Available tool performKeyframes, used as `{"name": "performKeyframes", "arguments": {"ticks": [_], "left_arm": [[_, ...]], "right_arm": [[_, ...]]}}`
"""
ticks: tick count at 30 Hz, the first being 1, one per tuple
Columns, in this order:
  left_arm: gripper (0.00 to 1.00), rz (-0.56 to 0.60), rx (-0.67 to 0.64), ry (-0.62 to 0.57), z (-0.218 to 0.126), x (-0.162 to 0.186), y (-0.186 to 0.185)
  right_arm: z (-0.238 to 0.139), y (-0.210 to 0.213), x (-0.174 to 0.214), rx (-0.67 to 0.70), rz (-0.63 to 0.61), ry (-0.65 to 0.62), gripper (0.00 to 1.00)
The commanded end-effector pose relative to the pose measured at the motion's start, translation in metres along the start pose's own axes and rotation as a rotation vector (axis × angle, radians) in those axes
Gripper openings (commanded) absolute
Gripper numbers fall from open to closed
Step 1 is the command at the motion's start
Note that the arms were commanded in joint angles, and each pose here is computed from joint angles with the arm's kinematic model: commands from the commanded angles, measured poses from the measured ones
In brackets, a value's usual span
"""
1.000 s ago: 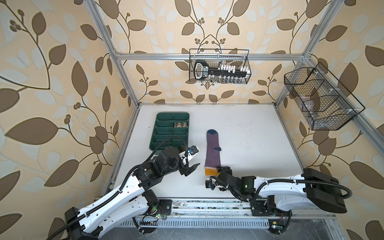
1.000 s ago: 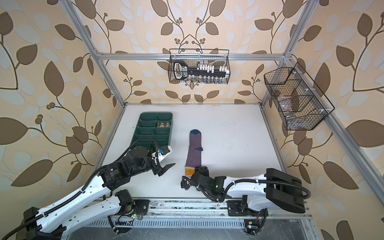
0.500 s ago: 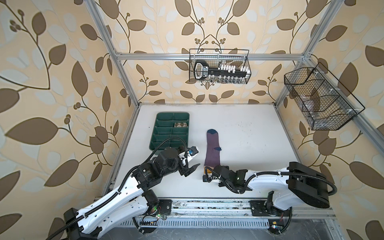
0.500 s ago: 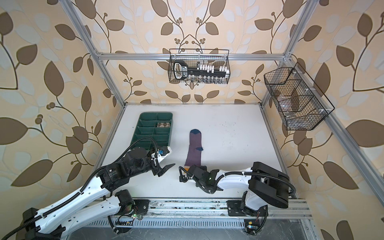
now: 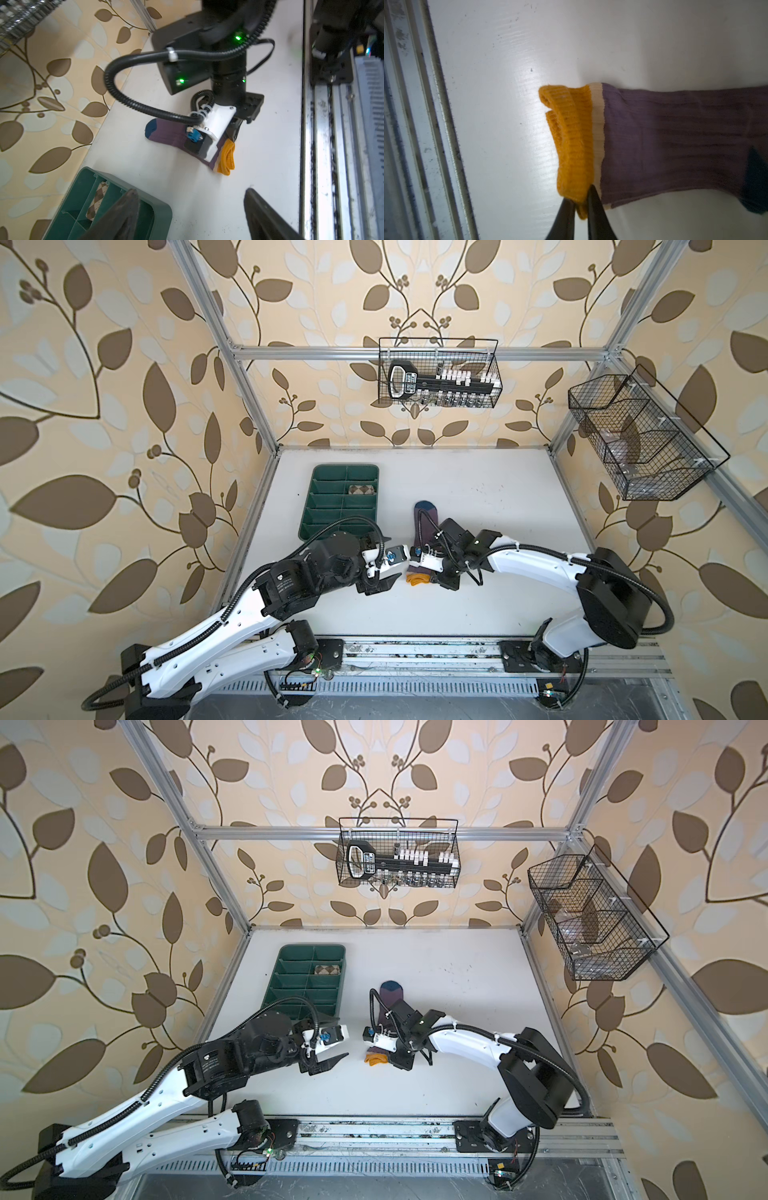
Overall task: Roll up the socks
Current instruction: 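Reach the left gripper to the yellow cuff beside the right gripper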
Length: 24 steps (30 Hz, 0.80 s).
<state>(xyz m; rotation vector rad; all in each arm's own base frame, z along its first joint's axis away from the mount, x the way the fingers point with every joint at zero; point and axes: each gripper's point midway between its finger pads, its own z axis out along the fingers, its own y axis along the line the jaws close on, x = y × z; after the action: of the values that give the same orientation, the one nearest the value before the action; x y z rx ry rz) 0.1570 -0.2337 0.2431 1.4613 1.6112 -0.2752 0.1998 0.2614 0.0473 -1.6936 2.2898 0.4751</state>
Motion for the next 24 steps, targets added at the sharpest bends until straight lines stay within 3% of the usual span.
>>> {"name": "performKeyframes", "arguments": {"ticks": [1, 4, 7, 15, 24], "left_arm": [[0.79, 0.189, 0.024, 0.153, 0.02, 0.024, -0.018], [0.76, 0.288, 0.05, 0.21, 0.042, 0.035, -0.038], [0.75, 0.334, 0.066, 0.194, 0.058, 0.036, -0.057], [0.75, 0.303, 0.135, 0.182, 0.103, 0.052, -0.1], [0.73, 0.201, -0.031, 0.305, 0.159, 0.069, -0.089]], "right_arm": [[0.007, 0.025, 0.011, -0.231, 0.126, 0.075, 0.13], [0.014, 0.02, 0.017, -0.292, 0.207, 0.125, 0.13], [0.018, 0.014, 0.02, -0.31, 0.243, 0.14, 0.12], [0.025, 0.004, 0.021, -0.303, 0.275, 0.137, 0.12], [0.023, 0.002, 0.018, -0.298, 0.27, 0.129, 0.12]]}}
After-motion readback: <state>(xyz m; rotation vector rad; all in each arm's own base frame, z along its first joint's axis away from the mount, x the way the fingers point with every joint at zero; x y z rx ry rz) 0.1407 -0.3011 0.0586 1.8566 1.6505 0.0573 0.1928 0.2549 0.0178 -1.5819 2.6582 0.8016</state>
